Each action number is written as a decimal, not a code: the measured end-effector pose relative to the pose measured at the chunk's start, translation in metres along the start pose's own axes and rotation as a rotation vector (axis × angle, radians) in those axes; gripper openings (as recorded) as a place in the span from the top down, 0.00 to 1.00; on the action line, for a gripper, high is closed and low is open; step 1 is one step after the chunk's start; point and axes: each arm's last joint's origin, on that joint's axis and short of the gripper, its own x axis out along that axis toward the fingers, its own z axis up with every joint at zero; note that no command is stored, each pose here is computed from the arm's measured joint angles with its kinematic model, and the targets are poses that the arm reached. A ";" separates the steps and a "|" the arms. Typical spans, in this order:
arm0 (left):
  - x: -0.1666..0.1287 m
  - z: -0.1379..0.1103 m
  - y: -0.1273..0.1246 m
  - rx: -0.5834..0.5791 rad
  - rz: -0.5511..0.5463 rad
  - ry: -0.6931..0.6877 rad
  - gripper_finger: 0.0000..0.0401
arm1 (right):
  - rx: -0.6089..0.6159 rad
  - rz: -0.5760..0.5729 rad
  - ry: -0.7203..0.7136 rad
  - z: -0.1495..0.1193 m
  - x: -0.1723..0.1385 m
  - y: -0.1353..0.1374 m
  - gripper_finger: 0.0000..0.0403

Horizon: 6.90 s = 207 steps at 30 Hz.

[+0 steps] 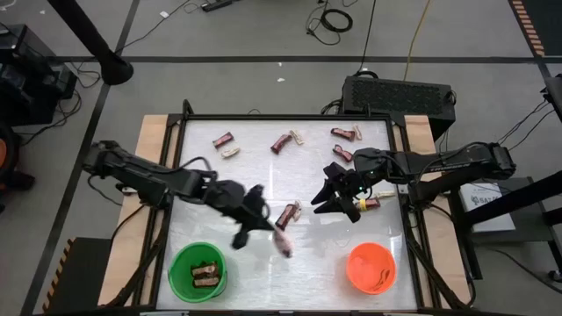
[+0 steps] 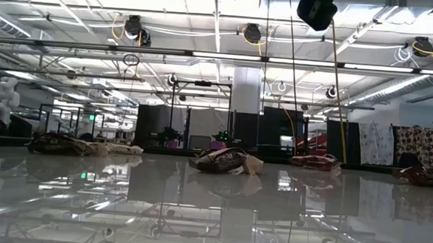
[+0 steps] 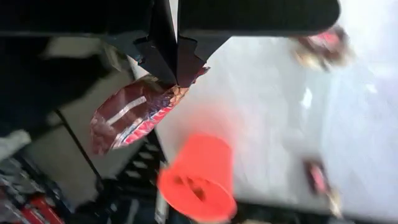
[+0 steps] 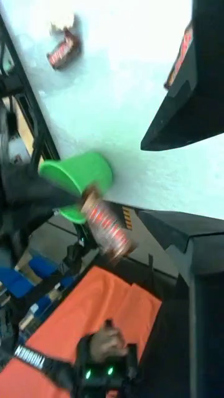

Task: Sort candy by brand, put in halloween buckets
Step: Put the brown chocolate bar into the green bucket

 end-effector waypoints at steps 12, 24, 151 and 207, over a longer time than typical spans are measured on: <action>-0.060 -0.065 -0.078 -0.425 -0.080 0.556 1.00 | -0.145 -0.010 -0.023 0.002 0.000 0.000 0.59; -0.078 -0.099 -0.113 -0.537 -0.045 0.791 1.00 | -0.213 -0.013 -0.032 0.003 0.000 0.000 0.59; -0.030 0.024 0.238 0.163 0.056 -0.276 0.40 | 0.239 -0.209 0.000 0.057 -0.008 -0.168 1.00; -0.105 -0.009 0.090 -0.213 -0.102 0.179 1.00 | 0.125 -0.323 0.043 0.053 -0.029 -0.187 0.36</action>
